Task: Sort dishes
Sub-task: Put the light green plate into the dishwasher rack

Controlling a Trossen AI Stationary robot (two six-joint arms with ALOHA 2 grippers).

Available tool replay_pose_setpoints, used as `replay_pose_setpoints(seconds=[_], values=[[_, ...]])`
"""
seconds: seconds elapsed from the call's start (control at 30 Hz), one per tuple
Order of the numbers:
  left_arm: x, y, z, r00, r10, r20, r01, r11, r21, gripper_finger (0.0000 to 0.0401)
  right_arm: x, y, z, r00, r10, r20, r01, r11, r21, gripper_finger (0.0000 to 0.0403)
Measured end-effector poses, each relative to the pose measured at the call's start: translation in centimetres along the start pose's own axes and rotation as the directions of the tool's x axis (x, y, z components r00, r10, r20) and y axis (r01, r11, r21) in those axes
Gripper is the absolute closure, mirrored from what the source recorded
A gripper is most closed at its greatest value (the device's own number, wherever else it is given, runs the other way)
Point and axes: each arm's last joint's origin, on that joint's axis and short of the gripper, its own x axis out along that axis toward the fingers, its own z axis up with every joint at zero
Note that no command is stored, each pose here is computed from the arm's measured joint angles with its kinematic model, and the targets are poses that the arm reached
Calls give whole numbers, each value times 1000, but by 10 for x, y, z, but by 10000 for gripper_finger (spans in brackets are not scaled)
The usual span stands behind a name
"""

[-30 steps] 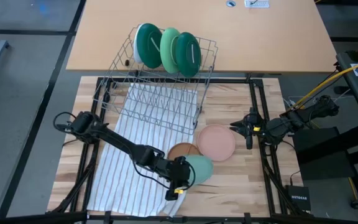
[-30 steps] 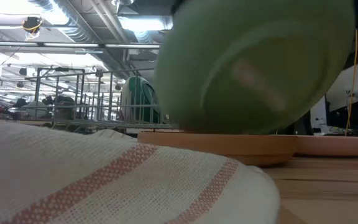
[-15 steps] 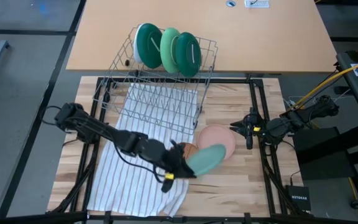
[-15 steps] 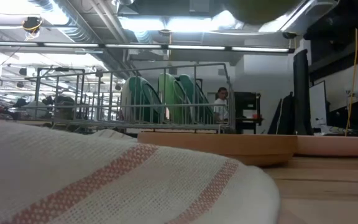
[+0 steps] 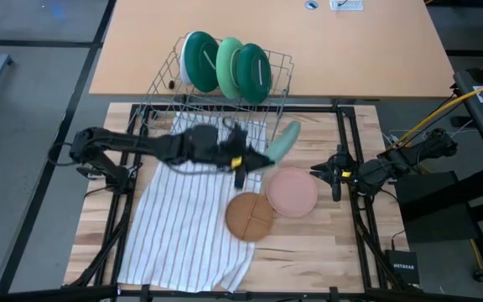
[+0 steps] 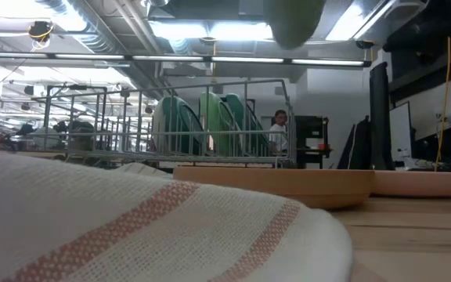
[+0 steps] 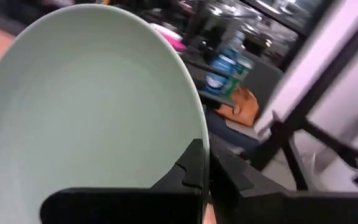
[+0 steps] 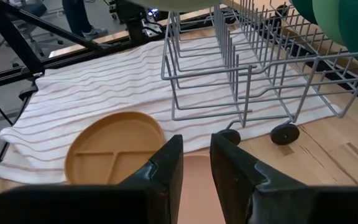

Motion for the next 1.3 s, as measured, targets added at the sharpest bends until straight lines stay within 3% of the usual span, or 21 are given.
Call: replay_pose_setpoints(seconds=[0.23,0.37,0.63,0.97,1.3], values=[[-4,60,17,997,79,-22,-82,978,-194,401,0,0,0,1000,-2,-4,2,1000,-3,317],[-6,85,8,995,101,-15,-102,963,-250,401,0,0,0,1000,-3,-4,3,1000,-3,317],[-18,128,-22,989,85,123,-30,919,-393,401,0,-1,-1,1000,-5,-9,5,1000,-7,317],[-54,153,-38,948,62,312,87,892,-443,401,0,-3,-5,998,-29,-49,27,999,-37,317],[-76,166,-55,949,116,292,39,879,-475,401,0,-3,-6,998,-31,-52,29,999,-39,317]])
